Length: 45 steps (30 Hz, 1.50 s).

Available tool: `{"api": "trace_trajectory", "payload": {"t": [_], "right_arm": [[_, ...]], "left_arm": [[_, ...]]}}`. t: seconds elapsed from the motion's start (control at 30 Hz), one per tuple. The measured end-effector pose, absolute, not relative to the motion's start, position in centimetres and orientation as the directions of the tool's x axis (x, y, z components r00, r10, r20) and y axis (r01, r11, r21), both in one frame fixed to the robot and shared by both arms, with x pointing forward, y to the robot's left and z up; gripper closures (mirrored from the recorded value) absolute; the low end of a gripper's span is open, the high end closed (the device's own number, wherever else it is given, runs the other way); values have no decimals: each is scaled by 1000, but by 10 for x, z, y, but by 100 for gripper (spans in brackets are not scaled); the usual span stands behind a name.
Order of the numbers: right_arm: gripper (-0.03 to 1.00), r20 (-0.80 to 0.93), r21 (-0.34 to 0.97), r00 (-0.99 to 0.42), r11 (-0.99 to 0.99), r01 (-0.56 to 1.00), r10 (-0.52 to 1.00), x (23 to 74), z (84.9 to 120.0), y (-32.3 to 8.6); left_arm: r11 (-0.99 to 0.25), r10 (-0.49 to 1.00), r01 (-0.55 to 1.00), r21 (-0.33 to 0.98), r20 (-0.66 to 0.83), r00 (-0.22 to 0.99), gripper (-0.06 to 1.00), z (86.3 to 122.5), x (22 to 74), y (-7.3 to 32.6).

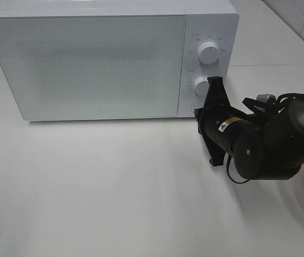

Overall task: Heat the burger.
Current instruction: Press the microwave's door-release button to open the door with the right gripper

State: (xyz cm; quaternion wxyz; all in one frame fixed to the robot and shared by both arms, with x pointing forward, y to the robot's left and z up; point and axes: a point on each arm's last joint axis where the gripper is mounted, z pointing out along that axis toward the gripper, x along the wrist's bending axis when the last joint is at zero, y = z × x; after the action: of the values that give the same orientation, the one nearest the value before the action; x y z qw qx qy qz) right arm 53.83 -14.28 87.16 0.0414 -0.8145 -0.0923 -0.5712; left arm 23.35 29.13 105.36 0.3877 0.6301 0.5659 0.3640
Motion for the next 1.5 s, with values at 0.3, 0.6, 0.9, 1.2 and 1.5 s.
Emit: {"api": "trace_trajectory", "payload": {"t": [0.3, 0.6, 0.9, 1.2, 1.5], "right_arm": [[96, 938, 37, 334, -984, 174, 95, 553, 862, -143], [96, 938, 36, 336, -986, 160, 89, 565, 852, -140], [96, 944, 31, 323, -992, 122, 69, 571, 851, -143], [96, 942, 59, 321, -991, 123, 96, 578, 853, -140], [96, 955, 69, 281, -993, 100, 95, 579, 856, -141]], "left_arm": [[-59, 995, 431, 900, 20, 95, -5, 1054, 234, 291], [-59, 995, 431, 900, 20, 95, -5, 1054, 234, 291], [-59, 995, 431, 900, 20, 95, -5, 1054, 234, 291], [-59, 995, 431, 900, 20, 95, -5, 1054, 234, 291], [-59, 995, 431, 900, 20, 95, -5, 1054, 234, 291]]}}
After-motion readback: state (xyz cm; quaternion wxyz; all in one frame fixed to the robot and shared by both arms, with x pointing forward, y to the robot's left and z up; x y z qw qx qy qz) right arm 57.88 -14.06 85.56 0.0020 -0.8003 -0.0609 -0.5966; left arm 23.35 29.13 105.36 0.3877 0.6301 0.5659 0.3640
